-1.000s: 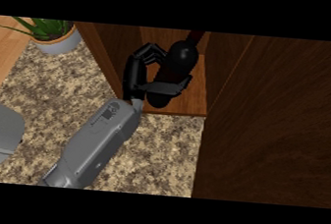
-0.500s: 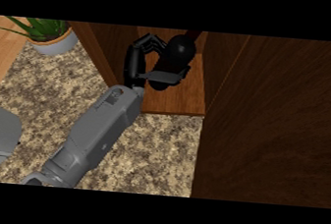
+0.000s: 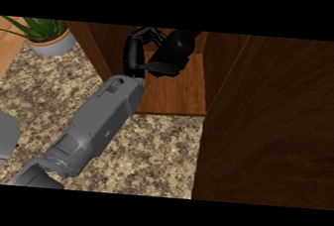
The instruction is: Pick up the wine, place it into the cabinet and close the cabinet
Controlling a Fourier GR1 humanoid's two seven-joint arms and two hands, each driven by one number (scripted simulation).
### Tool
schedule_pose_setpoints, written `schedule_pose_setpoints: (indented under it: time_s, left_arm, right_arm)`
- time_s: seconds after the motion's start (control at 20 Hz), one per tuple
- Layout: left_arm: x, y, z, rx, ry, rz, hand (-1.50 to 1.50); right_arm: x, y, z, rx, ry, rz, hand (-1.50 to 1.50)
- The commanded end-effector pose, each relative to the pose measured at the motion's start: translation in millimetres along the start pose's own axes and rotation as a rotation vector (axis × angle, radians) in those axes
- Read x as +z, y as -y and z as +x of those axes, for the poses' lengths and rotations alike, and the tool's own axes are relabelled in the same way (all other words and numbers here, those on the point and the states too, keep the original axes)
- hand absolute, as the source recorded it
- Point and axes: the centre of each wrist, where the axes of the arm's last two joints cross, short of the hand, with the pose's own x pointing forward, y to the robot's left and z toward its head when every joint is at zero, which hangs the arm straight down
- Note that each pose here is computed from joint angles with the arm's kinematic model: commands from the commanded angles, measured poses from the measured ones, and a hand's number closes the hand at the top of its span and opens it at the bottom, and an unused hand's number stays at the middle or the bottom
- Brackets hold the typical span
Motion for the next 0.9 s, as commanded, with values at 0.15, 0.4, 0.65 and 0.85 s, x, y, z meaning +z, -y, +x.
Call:
schedule_pose_setpoints:
  time_s: [0.15,0.4,0.65,0.85]
  left_arm:
    - [-2,0,-5,0.048,-0.086,0.075,1.50]
    - [-7,-2,-4,0.154,-0.111,0.108,1.50]
    - [0,-8,-15,0.154,-0.111,0.103,1.50]
    - [-5,-12,-13,0.128,-0.114,0.109,1.50]
  right_arm:
    - [17,-10,18,-0.060,0.047,0.052,-1.50]
    - [4,0,10,-0.037,0.059,0.036,-1.50]
    - [18,-7,12,-0.045,0.055,0.034,-1.50]
    - [9,-9,6,-0.044,0.052,0.031,-1.50]
